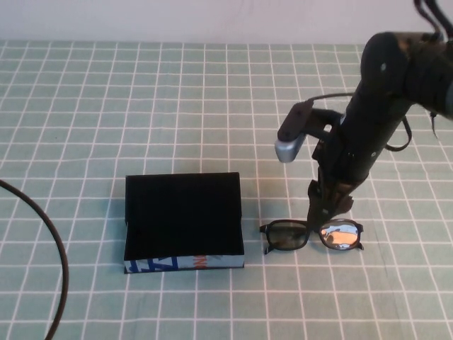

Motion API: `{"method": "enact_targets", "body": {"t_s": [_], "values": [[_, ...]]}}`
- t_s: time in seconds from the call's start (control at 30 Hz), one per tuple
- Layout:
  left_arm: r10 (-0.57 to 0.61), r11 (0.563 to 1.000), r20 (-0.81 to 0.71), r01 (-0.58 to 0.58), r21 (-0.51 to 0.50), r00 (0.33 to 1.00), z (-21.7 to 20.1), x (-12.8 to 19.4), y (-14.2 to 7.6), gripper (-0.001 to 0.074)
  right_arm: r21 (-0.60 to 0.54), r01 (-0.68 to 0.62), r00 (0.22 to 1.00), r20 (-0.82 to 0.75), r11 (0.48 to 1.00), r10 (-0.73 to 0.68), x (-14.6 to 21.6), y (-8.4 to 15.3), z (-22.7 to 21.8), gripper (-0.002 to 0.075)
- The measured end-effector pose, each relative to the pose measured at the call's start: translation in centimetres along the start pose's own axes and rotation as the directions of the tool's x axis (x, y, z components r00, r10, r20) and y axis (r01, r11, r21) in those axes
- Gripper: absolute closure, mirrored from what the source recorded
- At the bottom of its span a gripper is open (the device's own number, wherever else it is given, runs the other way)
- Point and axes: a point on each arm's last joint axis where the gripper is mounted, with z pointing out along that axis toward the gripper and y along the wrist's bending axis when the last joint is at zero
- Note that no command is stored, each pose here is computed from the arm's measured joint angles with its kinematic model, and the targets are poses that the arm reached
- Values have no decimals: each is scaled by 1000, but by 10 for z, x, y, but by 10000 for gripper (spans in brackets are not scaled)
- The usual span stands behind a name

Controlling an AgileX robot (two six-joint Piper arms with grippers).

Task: Return glasses to glasses case
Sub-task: Pick up the glasses from the table

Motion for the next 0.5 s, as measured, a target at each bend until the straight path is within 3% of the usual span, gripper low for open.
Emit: {"method": "enact_targets", "body": {"t_s": [0.3, 0.4, 0.5], "values": [[2, 1000, 0, -2, 0, 1000, 0, 0, 0, 736, -59, 7, 998, -55, 998, -10, 1, -11, 38, 300], [1, 1000, 0, -1, 1, 1000, 0, 0, 0, 736, -72, -3, 998, -58, 997, -1, 0, -14, 48, 353], [1, 1000, 0, -1, 1, 1000, 0, 0, 0, 736, -76, -5, 998, -56, 997, 1, 0, -14, 51, 453]]}}
